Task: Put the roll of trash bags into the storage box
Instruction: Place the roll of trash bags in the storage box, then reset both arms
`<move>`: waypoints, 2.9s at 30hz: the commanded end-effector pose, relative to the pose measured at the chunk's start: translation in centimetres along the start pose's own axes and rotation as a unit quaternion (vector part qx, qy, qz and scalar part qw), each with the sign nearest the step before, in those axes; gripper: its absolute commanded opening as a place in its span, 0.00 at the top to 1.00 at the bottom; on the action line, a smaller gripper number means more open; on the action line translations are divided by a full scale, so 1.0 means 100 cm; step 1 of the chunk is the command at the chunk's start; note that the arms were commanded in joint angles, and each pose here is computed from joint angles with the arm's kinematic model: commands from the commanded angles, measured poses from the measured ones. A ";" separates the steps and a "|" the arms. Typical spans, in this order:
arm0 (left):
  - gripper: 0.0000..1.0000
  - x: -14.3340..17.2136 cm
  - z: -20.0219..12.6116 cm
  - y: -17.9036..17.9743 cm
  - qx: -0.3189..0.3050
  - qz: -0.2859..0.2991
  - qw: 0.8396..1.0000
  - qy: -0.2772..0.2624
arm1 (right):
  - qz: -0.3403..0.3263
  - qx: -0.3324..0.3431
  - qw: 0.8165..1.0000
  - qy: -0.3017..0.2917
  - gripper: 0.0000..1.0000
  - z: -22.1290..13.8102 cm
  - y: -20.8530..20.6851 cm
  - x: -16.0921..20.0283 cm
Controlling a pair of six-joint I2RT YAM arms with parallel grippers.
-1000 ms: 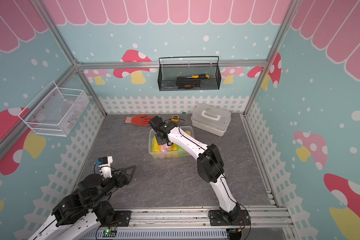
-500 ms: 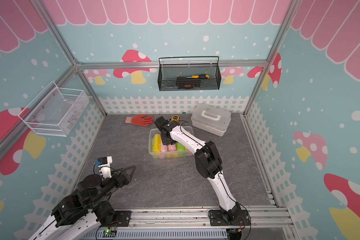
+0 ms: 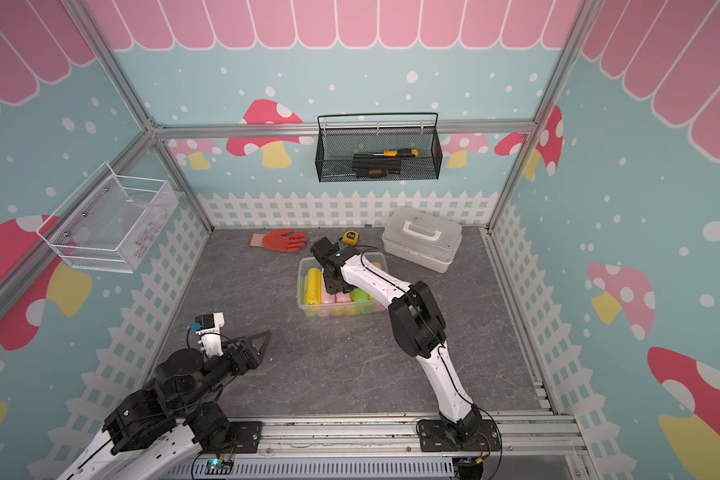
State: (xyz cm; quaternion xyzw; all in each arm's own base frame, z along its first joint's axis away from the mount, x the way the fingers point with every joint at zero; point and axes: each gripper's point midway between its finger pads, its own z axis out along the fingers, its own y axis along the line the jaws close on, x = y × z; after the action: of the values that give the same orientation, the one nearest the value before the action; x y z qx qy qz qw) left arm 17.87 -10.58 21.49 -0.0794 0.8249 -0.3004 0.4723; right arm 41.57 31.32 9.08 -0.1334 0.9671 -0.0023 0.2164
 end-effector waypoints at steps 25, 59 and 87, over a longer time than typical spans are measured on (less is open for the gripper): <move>0.01 -0.037 0.043 0.045 -0.157 0.076 0.983 -0.060 | -0.076 -0.069 0.907 -0.408 0.16 -0.180 -0.049 -0.011; 0.01 -0.151 0.108 0.203 -0.217 -0.064 0.950 -0.214 | 0.067 0.154 0.848 -0.502 0.01 -0.142 -0.248 0.025; 0.01 -0.146 0.083 0.163 -0.274 0.164 0.910 -0.264 | 0.018 0.200 0.873 -0.445 0.01 -0.113 -0.280 0.049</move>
State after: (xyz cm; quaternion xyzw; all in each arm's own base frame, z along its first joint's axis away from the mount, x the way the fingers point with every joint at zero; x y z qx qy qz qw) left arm 36.66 4.35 21.77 -0.1533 0.6793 -0.0396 0.7166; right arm 40.11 2.02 16.21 -0.0357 0.7751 -0.1342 0.6163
